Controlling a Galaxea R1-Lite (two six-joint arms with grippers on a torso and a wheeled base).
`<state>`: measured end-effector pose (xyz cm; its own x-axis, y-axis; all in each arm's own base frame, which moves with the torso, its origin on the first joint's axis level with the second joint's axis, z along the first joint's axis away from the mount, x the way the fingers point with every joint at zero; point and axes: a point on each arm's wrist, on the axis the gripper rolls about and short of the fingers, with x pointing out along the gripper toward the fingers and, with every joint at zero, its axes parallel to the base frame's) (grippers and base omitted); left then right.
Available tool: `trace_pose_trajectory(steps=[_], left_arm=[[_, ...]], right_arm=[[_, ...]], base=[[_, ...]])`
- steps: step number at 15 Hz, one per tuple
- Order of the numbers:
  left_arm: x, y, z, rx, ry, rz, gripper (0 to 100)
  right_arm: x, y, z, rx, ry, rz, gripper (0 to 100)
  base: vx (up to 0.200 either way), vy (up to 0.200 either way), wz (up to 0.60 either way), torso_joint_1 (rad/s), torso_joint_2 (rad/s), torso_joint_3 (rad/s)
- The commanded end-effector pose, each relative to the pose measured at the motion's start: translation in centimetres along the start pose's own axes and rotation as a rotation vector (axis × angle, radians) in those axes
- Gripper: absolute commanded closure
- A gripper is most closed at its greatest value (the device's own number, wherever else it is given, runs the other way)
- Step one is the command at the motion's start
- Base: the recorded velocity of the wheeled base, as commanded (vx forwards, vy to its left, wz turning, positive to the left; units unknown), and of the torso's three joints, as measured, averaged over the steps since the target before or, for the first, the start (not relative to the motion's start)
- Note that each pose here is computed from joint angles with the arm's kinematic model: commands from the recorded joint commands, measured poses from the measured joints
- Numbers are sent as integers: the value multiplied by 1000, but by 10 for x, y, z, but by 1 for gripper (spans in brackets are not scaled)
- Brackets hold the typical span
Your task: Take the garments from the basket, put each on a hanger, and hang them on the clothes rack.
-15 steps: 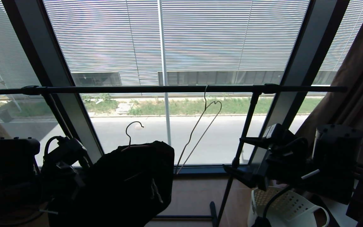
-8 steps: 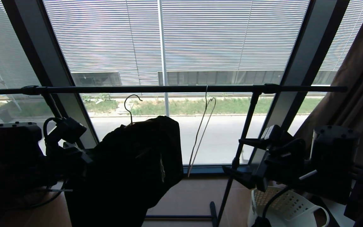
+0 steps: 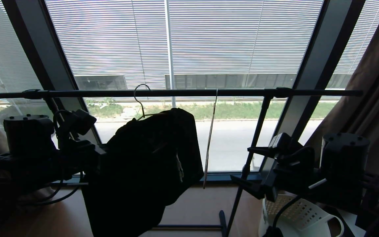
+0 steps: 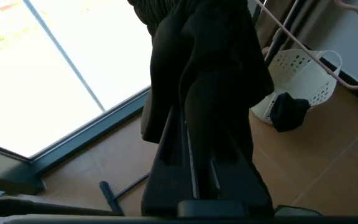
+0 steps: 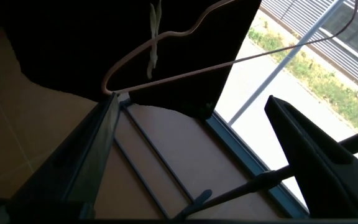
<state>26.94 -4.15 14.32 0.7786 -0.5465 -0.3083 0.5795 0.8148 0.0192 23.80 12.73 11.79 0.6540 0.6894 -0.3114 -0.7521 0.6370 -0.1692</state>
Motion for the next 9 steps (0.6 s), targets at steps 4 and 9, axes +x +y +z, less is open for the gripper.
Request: trace_pose_trajectory(steps=[4, 9], left_arm=[[14, 6, 1, -57, -72, 8, 100], [29, 10, -9, -85, -50, 4, 100]], right_arm=[[1, 0, -1, 0, 2, 1, 0], [1, 0, -1, 1, 3, 2, 0]], base=[[0, 0, 0, 0, 0, 0], [0, 0, 0, 0, 0, 0]])
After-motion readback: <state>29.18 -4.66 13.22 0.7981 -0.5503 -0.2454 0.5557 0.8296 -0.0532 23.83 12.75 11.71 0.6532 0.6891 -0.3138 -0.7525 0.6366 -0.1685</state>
